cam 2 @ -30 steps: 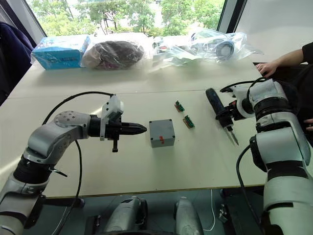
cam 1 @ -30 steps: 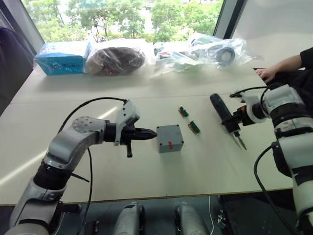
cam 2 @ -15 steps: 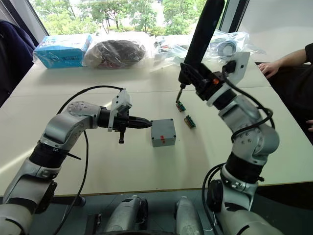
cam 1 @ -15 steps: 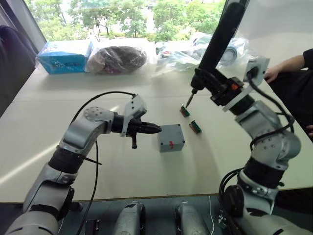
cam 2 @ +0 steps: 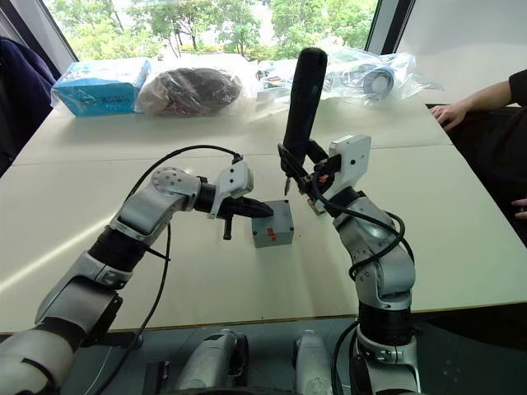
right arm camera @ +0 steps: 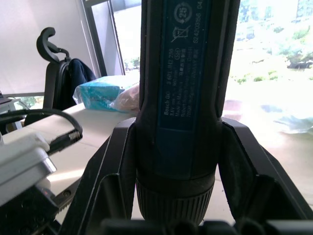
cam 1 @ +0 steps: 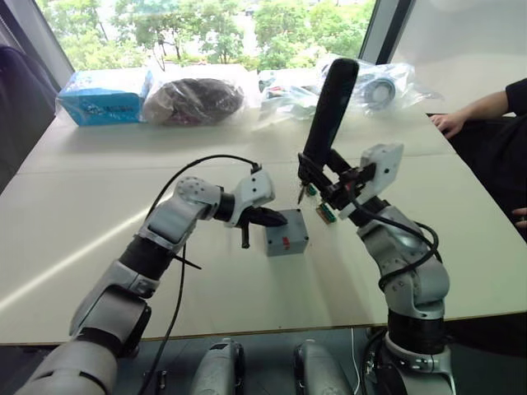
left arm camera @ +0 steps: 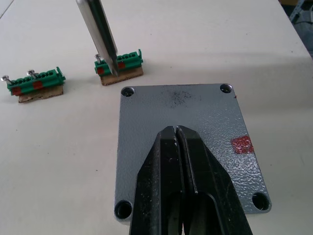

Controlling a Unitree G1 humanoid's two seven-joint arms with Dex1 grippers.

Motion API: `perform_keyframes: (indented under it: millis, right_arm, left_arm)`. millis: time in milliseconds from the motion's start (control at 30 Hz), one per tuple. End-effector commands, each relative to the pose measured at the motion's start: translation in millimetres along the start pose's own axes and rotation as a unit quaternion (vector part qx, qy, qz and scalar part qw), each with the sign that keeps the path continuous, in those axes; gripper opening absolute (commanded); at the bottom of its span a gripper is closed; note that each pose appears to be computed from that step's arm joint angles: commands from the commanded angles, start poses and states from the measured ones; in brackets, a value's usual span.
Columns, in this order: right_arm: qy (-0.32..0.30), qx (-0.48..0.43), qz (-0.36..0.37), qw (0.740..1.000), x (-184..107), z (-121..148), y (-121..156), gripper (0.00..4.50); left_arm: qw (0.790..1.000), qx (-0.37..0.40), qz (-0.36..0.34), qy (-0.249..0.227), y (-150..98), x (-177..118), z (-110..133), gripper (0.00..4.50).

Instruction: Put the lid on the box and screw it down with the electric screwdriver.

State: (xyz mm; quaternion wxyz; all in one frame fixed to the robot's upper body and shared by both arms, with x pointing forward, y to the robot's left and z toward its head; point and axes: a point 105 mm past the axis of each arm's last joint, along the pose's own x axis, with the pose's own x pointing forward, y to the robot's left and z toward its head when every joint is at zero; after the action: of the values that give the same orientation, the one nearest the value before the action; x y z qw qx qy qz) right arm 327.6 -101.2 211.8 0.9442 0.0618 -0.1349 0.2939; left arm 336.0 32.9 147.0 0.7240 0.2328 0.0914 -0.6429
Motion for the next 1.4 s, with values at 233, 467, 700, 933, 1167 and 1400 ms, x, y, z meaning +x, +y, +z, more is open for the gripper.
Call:
perform_keyframes:
  millis: [233, 467, 700, 933, 1167, 1400]
  right_arm:
    - [-0.034, -0.031, 0.001, 0.999, -1.5, 10.4, 4.3, 1.79]
    - [-0.031, -0.031, -0.002, 0.999, -2.9, 10.4, 2.2, 1.79]
    - [0.008, -0.022, 0.004, 1.0, -7.7, -12.4, 4.6, 1.79]
    - [0.069, -0.013, -0.015, 0.997, -16.9, -49.6, 1.1, 1.79]
    - [0.119, -0.013, -0.02, 0.993, -19.9, -72.9, 3.9, 1.79]
    - [0.134, 0.002, -0.036, 0.99, -25.0, -83.0, -0.2, 1.79]
  left_arm:
    - [1.0, -0.012, 0.002, 0.013, -3.1, -0.3, -8.7, 0.0]
    - [1.0, -0.014, 0.002, 0.015, -3.6, -1.2, -9.6, 0.0]
    - [1.0, -0.014, -0.001, 0.014, -4.4, 1.2, -9.5, 0.0]
    - [1.0, -0.018, -0.002, 0.018, -8.3, 2.0, -14.5, 0.0]
    - [1.0, -0.023, 0.0, 0.017, -10.7, 1.4, -16.6, 0.0]
    - [1.0, -0.026, 0.001, 0.015, -14.0, 3.0, -17.8, 0.0]
